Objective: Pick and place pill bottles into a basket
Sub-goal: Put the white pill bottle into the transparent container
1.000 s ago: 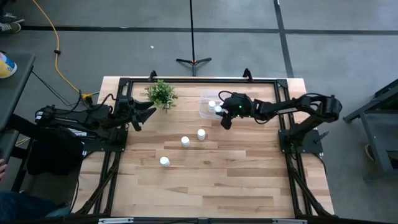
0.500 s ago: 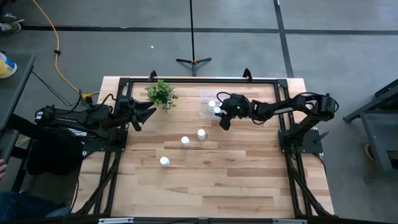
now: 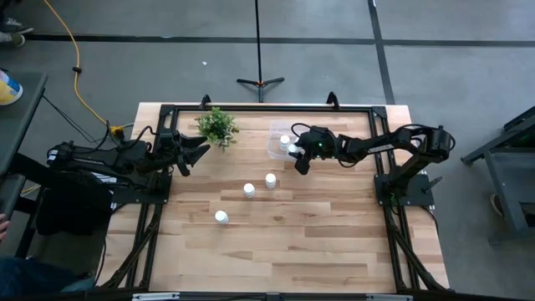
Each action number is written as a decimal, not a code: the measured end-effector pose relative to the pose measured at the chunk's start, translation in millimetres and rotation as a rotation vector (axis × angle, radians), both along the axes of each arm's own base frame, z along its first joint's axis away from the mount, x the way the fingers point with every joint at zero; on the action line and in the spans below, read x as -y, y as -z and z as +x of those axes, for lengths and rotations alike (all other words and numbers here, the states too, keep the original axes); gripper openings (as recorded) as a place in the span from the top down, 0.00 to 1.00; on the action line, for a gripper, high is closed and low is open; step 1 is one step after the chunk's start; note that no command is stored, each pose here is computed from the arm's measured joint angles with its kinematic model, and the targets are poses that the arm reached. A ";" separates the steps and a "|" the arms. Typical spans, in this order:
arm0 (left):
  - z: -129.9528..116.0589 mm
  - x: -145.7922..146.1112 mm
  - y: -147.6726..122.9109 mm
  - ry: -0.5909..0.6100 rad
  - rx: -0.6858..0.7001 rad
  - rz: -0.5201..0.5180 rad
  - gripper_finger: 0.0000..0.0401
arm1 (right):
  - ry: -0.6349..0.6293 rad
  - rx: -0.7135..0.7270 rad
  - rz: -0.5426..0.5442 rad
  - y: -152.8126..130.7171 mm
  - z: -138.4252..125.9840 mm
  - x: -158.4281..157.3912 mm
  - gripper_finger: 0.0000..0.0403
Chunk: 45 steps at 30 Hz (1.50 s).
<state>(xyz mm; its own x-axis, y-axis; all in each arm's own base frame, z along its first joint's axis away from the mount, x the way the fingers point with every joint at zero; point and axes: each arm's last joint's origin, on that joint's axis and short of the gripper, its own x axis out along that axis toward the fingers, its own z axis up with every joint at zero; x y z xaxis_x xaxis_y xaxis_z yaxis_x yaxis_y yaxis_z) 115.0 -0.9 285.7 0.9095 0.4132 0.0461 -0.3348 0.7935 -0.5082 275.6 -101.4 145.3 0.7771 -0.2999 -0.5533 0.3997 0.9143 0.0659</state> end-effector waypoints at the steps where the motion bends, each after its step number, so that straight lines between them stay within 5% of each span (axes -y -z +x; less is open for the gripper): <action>1: 0.1 0.0 0.0 0.000 0.000 0.000 0.35 | -0.001 0.000 0.000 0.0 0.0 0.0 0.50; 10: 0.0 0.0 -0.1 0.000 0.000 0.000 0.35 | -0.030 0.023 0.021 -1.5 1.0 -0.9 0.40; 27: 0.0 0.0 -0.1 0.000 0.001 0.000 0.35 | -0.098 0.202 -0.041 -58.7 -1.6 -3.7 0.41; 38: 0.0 0.0 -0.2 0.000 0.001 0.000 0.35 | -0.165 0.390 -0.016 -120.7 -40.7 -18.4 0.41; 45: 0.0 0.0 -0.1 0.000 0.001 0.000 0.35 | -0.207 0.339 0.015 -136.4 -73.7 -33.2 0.42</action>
<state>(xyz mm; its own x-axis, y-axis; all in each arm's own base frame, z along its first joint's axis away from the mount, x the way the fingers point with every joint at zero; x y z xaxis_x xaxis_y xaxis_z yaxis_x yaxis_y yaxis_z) 115.0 -0.9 285.8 0.9096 0.4128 0.0466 -0.3341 0.7936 -0.5084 201.8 -68.2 281.7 0.9596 -0.1117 -0.2581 0.1604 0.9712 0.1760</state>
